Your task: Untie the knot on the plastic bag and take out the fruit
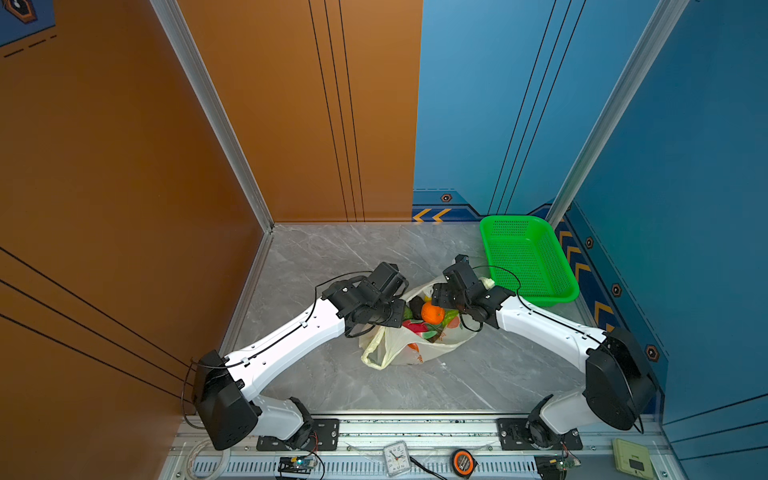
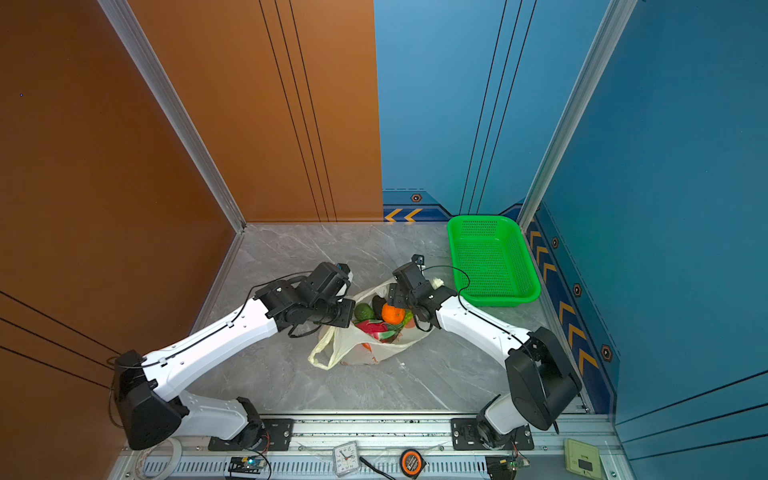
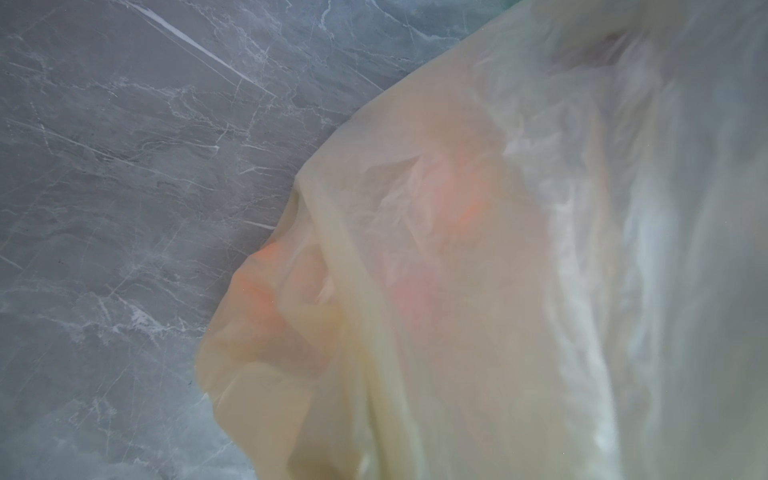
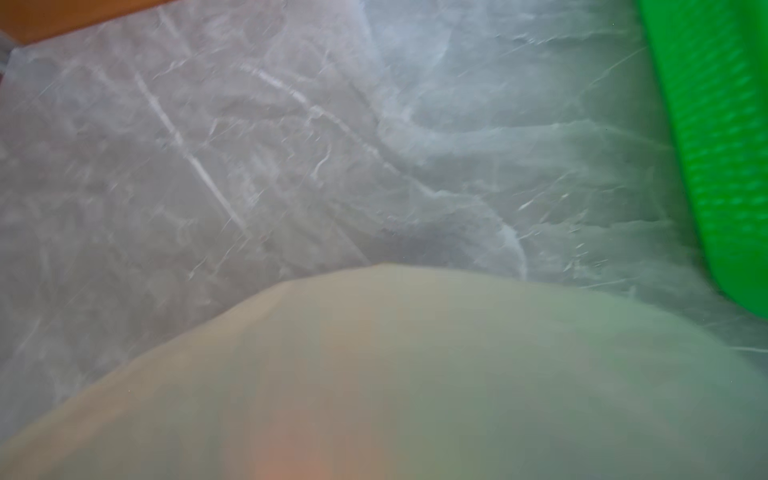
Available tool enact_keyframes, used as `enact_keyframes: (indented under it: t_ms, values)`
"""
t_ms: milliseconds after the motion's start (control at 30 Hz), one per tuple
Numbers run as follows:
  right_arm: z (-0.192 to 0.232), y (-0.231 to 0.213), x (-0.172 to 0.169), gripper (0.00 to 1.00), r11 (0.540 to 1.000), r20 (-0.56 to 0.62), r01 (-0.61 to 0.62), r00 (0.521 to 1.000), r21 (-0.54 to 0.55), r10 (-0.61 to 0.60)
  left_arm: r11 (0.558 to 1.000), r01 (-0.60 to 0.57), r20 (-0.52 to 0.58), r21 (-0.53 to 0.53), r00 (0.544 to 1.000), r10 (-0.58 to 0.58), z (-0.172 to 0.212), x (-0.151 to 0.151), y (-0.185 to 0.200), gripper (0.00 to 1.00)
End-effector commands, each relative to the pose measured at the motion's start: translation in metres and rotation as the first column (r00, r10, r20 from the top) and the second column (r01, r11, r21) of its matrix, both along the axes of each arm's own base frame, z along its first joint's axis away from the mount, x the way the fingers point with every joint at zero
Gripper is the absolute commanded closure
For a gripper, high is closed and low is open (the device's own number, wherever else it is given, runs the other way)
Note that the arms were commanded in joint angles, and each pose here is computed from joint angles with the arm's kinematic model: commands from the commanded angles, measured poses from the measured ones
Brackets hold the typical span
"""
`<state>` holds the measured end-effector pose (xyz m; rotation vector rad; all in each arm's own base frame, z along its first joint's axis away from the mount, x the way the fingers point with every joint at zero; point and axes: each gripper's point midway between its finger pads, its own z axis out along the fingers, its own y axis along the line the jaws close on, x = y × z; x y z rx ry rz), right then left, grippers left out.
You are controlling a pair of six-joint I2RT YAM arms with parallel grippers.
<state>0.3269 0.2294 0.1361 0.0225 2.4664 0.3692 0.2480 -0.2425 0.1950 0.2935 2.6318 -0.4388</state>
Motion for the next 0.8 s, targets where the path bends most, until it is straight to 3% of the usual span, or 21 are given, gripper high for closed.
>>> enact_keyframes:
  t_ms: [0,233,367,600,767]
  values:
    - [-0.002,0.033,-0.051,0.12,0.981,-0.116,-0.179,0.976,0.076,0.187,0.999,-0.035,-0.039,-0.018,0.999,0.034,0.001,-0.012,0.013,1.0]
    - [-0.011,0.084,-0.1,0.11,0.926,-0.153,-0.352,0.916,0.138,0.371,0.999,-0.044,-0.08,-0.029,0.996,0.041,-0.007,-0.02,0.013,1.0]
    - [-0.019,0.092,-0.133,0.11,0.896,-0.19,-0.422,0.877,0.139,0.442,0.998,-0.054,-0.088,-0.014,0.995,0.052,-0.01,-0.021,0.017,1.0]
    - [-0.052,0.078,-0.191,0.09,0.865,-0.242,-0.499,0.834,0.05,0.495,0.994,-0.103,-0.081,-0.022,0.992,0.101,-0.008,-0.019,0.023,1.0]
    - [-0.055,0.083,-0.198,0.05,0.85,-0.219,-0.528,0.829,-0.003,0.514,0.996,-0.093,-0.102,-0.017,0.991,0.091,-0.015,-0.026,0.024,1.0]
